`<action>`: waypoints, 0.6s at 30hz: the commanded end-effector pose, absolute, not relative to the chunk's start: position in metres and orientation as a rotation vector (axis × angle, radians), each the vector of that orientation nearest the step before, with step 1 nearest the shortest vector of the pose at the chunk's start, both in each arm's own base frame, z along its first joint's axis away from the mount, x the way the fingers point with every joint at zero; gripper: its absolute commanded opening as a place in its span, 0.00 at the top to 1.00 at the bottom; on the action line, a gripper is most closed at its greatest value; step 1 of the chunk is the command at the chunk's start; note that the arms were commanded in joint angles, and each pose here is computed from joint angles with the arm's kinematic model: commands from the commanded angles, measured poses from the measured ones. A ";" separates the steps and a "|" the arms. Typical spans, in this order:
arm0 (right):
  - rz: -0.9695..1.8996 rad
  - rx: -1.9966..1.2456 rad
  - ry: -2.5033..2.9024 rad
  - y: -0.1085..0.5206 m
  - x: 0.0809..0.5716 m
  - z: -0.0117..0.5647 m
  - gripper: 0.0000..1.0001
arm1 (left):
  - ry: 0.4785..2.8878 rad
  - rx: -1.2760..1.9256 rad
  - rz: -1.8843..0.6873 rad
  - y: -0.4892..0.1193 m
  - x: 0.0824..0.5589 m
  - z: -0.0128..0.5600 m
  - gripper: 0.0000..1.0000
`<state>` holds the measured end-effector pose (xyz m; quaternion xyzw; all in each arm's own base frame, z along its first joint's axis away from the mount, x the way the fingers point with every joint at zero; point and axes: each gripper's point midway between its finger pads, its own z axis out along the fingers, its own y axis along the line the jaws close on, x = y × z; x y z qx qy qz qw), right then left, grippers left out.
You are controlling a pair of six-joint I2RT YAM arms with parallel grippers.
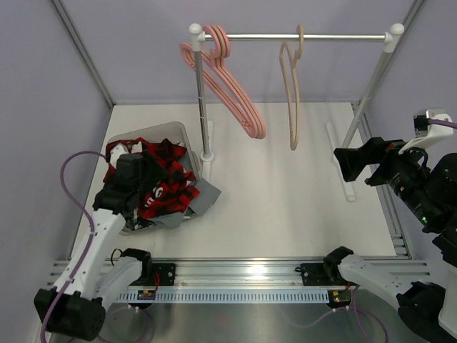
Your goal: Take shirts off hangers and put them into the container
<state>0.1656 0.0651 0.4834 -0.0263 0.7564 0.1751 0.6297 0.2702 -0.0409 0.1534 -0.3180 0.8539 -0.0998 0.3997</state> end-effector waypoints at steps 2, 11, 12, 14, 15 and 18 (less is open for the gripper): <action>0.402 -0.077 1.749 0.067 0.166 0.475 0.01 | 1.985 -0.839 -0.169 -0.012 0.255 0.227 0.01; 0.431 -0.042 1.842 0.073 0.165 0.420 0.01 | 1.909 -0.753 -0.233 -0.011 0.224 0.282 0.01; 0.443 -0.029 1.867 0.076 0.165 0.410 0.00 | 1.910 -0.744 -0.238 -0.011 0.221 0.283 0.01; 0.453 -0.051 1.945 0.085 0.168 0.377 0.01 | 1.897 -0.739 -0.244 -0.010 0.216 0.285 0.01; 0.455 -0.038 1.979 0.087 0.169 0.364 0.01 | 1.900 -0.730 -0.240 -0.010 0.214 0.284 0.01; 0.514 -0.053 2.036 0.101 0.169 0.336 0.00 | 1.892 -0.713 -0.259 -0.012 0.211 0.282 0.01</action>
